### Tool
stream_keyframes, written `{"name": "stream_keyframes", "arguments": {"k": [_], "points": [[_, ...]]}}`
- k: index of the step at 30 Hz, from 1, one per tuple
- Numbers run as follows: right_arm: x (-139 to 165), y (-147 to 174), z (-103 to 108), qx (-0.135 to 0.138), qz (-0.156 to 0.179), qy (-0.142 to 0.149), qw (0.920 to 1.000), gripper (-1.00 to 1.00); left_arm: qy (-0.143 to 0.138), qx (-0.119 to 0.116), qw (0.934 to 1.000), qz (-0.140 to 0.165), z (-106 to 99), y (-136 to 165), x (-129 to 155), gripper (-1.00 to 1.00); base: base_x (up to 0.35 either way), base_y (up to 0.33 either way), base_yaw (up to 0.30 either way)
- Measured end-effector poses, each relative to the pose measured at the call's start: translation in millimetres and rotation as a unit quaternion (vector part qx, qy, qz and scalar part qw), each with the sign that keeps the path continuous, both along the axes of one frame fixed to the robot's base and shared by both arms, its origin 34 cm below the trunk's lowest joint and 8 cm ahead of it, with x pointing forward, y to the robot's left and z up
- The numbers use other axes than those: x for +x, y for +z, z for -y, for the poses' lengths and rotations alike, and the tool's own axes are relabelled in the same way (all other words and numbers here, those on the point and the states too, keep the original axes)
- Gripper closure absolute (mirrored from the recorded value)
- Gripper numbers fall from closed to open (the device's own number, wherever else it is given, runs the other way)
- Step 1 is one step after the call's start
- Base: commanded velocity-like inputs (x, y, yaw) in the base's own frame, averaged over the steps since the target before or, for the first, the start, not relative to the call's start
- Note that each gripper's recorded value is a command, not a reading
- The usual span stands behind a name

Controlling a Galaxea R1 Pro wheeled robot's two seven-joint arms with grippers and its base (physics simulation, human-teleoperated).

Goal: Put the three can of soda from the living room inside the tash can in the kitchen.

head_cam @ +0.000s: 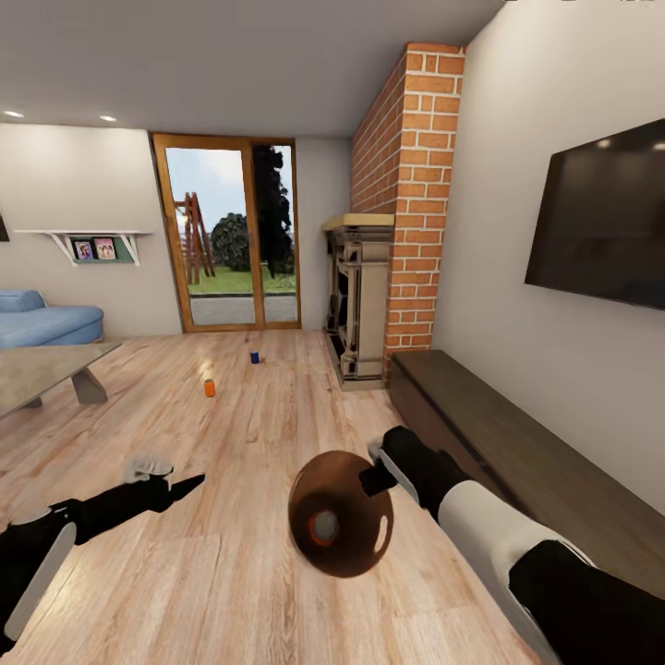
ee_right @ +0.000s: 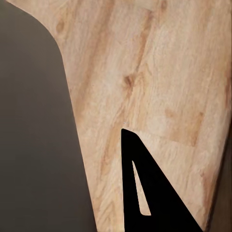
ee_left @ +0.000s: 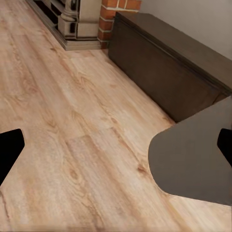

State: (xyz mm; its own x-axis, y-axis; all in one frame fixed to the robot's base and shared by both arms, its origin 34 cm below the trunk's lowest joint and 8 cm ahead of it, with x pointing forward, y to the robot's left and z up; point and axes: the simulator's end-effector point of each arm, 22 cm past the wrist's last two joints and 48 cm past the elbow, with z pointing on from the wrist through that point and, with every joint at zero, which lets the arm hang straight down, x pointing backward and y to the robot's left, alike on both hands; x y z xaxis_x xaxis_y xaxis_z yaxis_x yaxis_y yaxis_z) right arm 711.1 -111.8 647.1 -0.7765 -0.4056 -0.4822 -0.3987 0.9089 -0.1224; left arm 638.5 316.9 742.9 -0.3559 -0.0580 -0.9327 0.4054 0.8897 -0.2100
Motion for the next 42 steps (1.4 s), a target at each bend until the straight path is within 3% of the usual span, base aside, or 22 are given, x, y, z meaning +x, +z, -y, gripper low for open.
{"name": "stream_keyframes", "arguments": {"k": [4,7,10,16,23,24,28,31,32,33,36,42], "points": [[4,6,-9,0.041,0.053,0.015,0.9976,1.00,0.012,-0.001,0.9999,0.000,-12,-27,2,-1.00,0.000,0.000,0.000],[2,10,-3,0.044,0.083,0.024,0.9953,1.00,0.023,-0.002,0.9997,-0.006,-20,-47,2,-1.00,0.000,0.000,0.000],[-4,14,0,0.063,0.101,0.027,0.9925,1.00,0.032,-0.003,0.9994,-0.010,-29,-64,1,-1.00,0.000,0.000,0.000],[-22,14,34,0.097,0.130,0.001,0.9868,1.00,0.053,0.000,0.9985,-0.010,-45,-98,-3,-1.00,0.000,0.000,0.000],[-25,6,70,0.120,0.174,-0.028,0.9771,1.00,0.063,0.019,0.9975,-0.027,-49,-137,-13,-1.00,0.000,0.000,0.000],[-25,4,78,0.112,0.180,-0.029,0.9768,1.00,0.067,0.021,0.9971,-0.032,-50,-145,-15,-1.00,0.000,0.000,0.000],[-27,-2,88,0.116,0.185,-0.036,0.9751,1.00,0.077,0.026,0.9955,-0.048,-57,-170,-25,-1.00,0.000,0.000,0.000],[-31,-14,104,0.104,0.184,-0.042,0.9766,1.00,0.082,0.029,0.9947,-0.055,-60,-182,-30,-1.00,0.000,0.000,0.000],[-37,-29,116,0.111,0.185,-0.050,0.9752,1.00,0.083,0.029,0.9944,-0.059,-58,-189,-33,-1.00,0.000,0.000,0.000],[-41,-42,127,0.094,0.180,-0.052,0.9778,1.00,0.083,0.028,0.9944,-0.060,-57,-191,-34,-1.00,0.000,0.000,0.000],[-52,-76,142,0.089,0.159,-0.068,0.9809,1.00,0.094,0.031,0.9931,-0.063,-58,-197,-34,-1.00,0.000,0.000,0.000],[-54,-84,147,0.091,0.162,-0.073,0.9800,1.00,0.126,0.059,0.9881,-0.067,-50,-216,-33,-1.00,0.000,0.000,0.000]]}}
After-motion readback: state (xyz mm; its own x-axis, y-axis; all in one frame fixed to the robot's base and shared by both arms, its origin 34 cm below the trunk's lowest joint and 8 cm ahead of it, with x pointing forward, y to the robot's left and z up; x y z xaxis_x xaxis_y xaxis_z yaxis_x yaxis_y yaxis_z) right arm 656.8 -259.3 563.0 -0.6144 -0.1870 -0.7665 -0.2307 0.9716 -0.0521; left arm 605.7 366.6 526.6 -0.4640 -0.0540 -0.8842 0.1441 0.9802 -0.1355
